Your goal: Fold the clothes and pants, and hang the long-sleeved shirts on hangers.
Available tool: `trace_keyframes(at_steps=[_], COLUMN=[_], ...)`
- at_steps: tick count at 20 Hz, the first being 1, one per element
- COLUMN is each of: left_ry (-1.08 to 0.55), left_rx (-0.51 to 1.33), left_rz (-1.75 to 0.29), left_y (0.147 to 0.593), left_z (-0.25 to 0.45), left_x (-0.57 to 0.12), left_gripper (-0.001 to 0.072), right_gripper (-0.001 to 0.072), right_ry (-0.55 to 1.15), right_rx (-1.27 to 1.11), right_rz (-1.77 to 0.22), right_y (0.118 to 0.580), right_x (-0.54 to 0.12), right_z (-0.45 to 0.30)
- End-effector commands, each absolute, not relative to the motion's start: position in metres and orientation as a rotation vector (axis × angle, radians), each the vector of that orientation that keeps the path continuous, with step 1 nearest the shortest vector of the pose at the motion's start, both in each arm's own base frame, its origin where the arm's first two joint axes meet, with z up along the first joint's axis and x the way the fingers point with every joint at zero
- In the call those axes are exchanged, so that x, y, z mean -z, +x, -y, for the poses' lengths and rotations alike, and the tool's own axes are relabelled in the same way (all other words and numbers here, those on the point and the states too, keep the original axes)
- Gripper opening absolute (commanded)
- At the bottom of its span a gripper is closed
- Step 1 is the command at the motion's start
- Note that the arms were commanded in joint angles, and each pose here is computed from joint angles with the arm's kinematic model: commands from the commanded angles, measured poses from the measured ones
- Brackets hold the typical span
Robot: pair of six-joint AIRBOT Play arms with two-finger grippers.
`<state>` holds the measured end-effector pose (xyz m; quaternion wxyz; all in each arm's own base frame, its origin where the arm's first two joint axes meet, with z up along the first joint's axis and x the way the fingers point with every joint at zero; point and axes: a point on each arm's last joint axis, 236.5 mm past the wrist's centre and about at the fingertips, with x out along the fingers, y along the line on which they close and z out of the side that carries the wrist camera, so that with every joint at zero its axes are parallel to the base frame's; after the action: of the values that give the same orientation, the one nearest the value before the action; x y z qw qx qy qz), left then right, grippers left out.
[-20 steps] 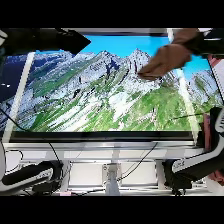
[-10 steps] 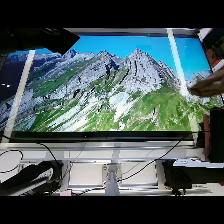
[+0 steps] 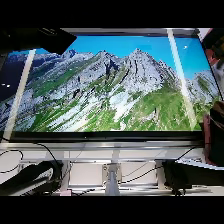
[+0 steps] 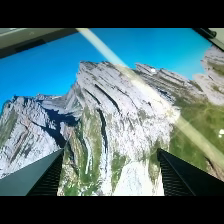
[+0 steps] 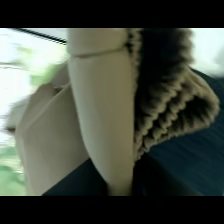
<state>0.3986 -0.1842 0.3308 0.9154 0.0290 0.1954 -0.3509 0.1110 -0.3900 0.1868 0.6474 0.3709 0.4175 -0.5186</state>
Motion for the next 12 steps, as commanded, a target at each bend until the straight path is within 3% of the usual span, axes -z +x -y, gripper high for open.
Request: trace_keyframes(at_steps=[1, 10, 11, 12], left_ry=[0.062, 0.06, 0.059, 0.058], left_rx=[0.718, 0.713, 0.71, 0.709], left_rz=[-0.4, -0.391, -0.386, -0.383], left_y=[0.399, 0.401, 0.402, 0.402], left_z=[0.183, 0.183, 0.183, 0.183], left_x=[-0.331, -0.333, -0.334, -0.335], left_gripper=[0.0644, 0.0644, 0.0644, 0.0644], right_gripper=[0.0044, 0.0065, 0.0243, 0.0524], right_ry=[0.989, 1.136, 1.139, 1.129], right_rx=[1.302, 1.225, 1.216, 1.21], right_rz=[-1.12, -1.313, -1.31, -1.313], right_y=[0.049, 0.038, 0.04, 0.04], right_x=[-0.154, -0.098, -0.098, -0.099], right_z=[0.369, 0.322, 0.321, 0.321])
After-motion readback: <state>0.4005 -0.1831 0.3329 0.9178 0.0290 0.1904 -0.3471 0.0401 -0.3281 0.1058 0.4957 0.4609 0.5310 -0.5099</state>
